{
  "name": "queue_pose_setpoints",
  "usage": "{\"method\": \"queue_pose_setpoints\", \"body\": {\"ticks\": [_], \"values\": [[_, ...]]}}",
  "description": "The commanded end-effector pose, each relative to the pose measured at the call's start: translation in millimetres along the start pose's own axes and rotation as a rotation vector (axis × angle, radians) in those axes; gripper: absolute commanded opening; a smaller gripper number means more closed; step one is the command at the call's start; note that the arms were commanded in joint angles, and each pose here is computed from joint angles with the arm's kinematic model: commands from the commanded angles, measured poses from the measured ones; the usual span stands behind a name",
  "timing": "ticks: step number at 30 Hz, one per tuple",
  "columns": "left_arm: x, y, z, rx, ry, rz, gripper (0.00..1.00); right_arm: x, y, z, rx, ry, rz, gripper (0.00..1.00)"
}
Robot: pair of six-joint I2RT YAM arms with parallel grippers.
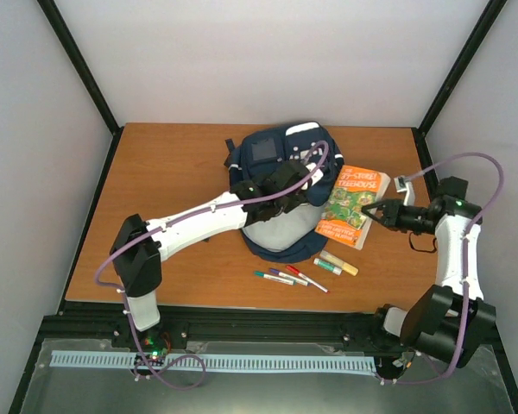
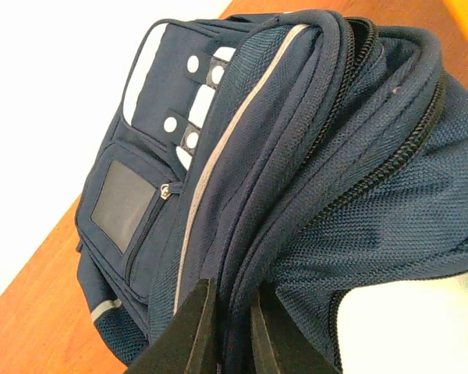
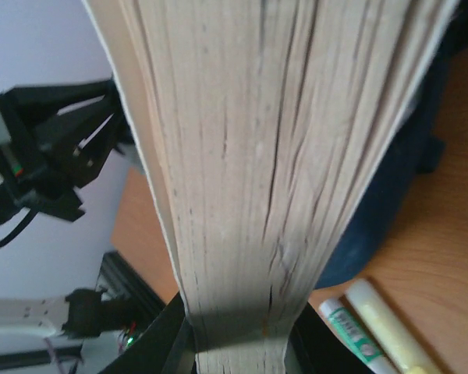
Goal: Pack the student bag
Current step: Place the book in the student bag.
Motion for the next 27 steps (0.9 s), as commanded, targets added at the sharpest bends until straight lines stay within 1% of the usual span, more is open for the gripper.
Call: {"method": "queue_pose_setpoints", "body": {"ticks": [1, 6, 10, 15, 19, 21, 24, 27], "values": [[-19.9, 13.5, 47.8, -0.105, 0.216, -0.108, 0.01, 3.7, -14.3, 29.1, -0.101, 0.002, 0.084, 0.03], [-15.0, 8.2, 60.1, -0.114, 0.308, -0.115, 0.01, 12.7, -28.5, 36.5, -0.143, -0.071, 0.184, 0.03], [-16.3, 6.9, 62.1, -0.108, 0.342, -0.122, 0.01, 35.2, -44.2, 30.3, -0.152, -0.123, 0.27, 0.03], [-21.2, 4.8, 63.9, -0.104, 0.352, -0.121, 0.01, 64.5, -60.6, 27.2, -0.141, -0.183, 0.379, 0.03], [-25.1, 3.3, 63.9, -0.09, 0.356, -0.121, 0.01, 87.2, -74.5, 33.3, -0.192, -0.229, 0.494, 0.03], [-26.3, 5.2, 64.4, -0.085, 0.367, -0.129, 0.01, 90.8, -80.8, 30.6, -0.21, -0.257, 0.516, 0.03], [-26.7, 10.1, 67.2, -0.082, 0.379, -0.139, 0.01, 90.6, -89.1, 22.2, -0.232, -0.302, 0.514, 0.03], [-26.8, 16.1, 70.7, -0.083, 0.384, -0.146, 0.01, 82.9, -95.7, 19.4, -0.224, -0.263, 0.493, 0.03]]}}
Point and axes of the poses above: each gripper's point midway between its finger pads, its own y axis back along the fingers, its own z axis along the line the jaws close on, x = y × z, the point moved 7 cm from there along y, back along the fingers, and after that the axes turned 14 degrees about -y, right-handed, at the moved point
